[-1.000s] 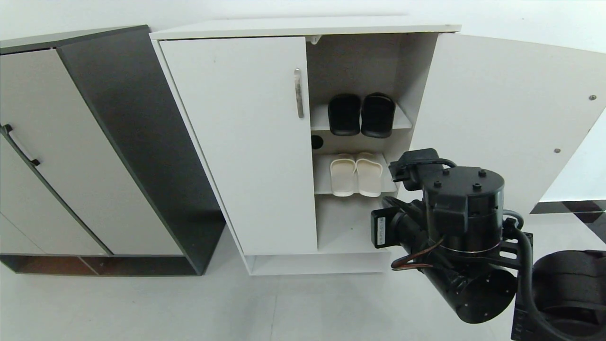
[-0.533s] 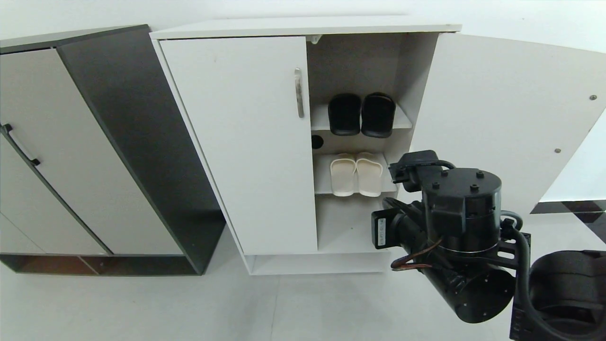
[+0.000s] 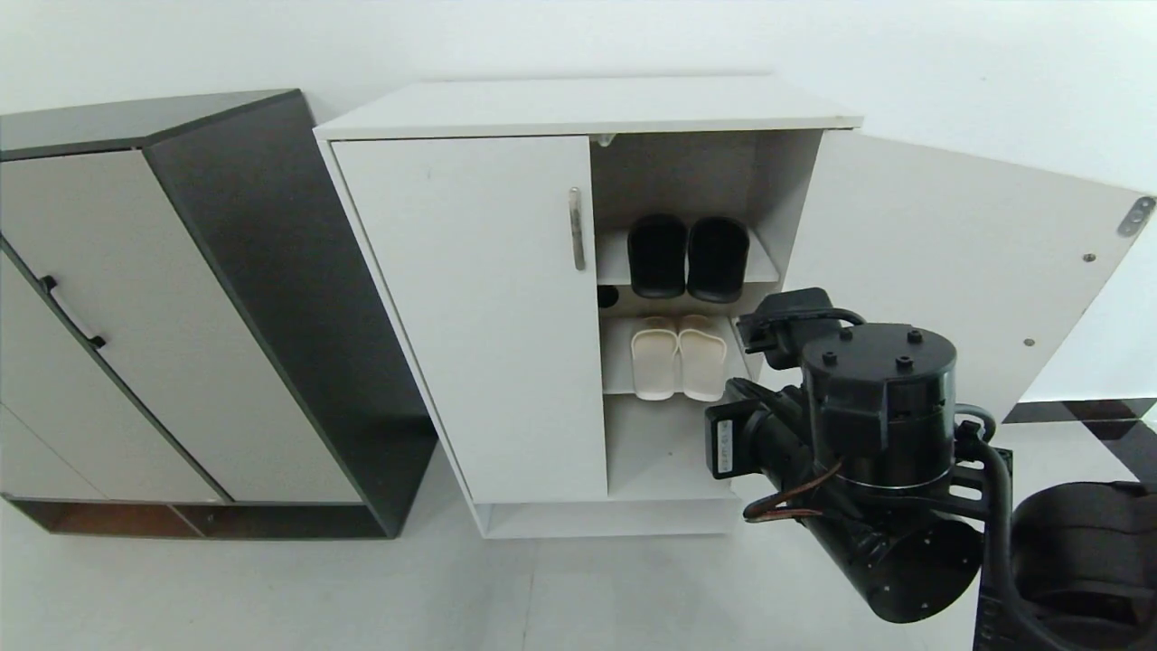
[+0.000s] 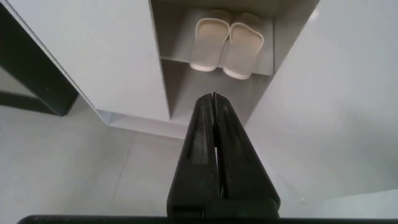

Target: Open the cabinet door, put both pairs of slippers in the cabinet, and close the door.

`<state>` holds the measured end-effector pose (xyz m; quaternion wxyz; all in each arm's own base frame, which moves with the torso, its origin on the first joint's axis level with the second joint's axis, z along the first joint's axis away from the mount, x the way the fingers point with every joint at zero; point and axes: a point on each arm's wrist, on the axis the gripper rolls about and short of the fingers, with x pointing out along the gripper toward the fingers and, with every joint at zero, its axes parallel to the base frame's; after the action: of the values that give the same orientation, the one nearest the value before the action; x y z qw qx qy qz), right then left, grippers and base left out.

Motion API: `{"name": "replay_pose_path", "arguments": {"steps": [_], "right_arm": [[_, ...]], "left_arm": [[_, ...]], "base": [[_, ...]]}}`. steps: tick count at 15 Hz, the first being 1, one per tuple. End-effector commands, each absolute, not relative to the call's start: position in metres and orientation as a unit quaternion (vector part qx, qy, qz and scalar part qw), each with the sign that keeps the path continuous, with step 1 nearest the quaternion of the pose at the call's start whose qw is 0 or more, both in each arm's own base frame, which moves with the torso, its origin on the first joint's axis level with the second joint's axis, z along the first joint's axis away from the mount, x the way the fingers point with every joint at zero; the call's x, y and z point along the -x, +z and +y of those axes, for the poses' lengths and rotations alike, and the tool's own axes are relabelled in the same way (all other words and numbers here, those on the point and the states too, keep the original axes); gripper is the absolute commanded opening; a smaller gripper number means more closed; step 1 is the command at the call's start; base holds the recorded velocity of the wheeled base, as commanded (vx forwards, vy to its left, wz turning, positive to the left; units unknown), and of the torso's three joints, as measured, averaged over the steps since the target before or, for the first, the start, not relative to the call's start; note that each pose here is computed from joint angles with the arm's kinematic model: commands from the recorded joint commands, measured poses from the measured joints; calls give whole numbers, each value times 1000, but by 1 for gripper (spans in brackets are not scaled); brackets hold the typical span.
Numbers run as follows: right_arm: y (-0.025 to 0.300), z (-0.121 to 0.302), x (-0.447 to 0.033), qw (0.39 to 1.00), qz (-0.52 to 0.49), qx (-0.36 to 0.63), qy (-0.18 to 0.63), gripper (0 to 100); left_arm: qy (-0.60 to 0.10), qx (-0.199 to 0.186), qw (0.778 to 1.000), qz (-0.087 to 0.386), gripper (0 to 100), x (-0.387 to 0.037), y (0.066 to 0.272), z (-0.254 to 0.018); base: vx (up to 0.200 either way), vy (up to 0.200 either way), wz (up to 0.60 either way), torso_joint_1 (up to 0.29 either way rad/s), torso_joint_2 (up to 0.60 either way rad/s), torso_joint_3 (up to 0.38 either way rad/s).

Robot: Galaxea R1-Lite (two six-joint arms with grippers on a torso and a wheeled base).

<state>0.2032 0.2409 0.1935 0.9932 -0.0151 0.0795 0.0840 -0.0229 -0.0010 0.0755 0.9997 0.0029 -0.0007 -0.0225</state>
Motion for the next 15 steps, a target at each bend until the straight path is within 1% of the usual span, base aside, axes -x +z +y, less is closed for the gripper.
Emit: {"name": "replay_pose_path", "arguments": {"steps": [1,8,15], "right_arm": [[193,241,-203,993,80,16,84,0],[192,241,-203,993,82,18,84,0],[190,240,-203,993,84,21,84,0]], "left_arm": [[-22,-3,1000,0,0,23,75,-1],[-22,-3,1000,0,0,23,75,-1],[-22,-3,1000,0,0,23,75,-1]], "base": [[0,0,0,115,-466,-364],[0,0,0,138,-473,-329],[0,0,0,182,-496,-311]]}}
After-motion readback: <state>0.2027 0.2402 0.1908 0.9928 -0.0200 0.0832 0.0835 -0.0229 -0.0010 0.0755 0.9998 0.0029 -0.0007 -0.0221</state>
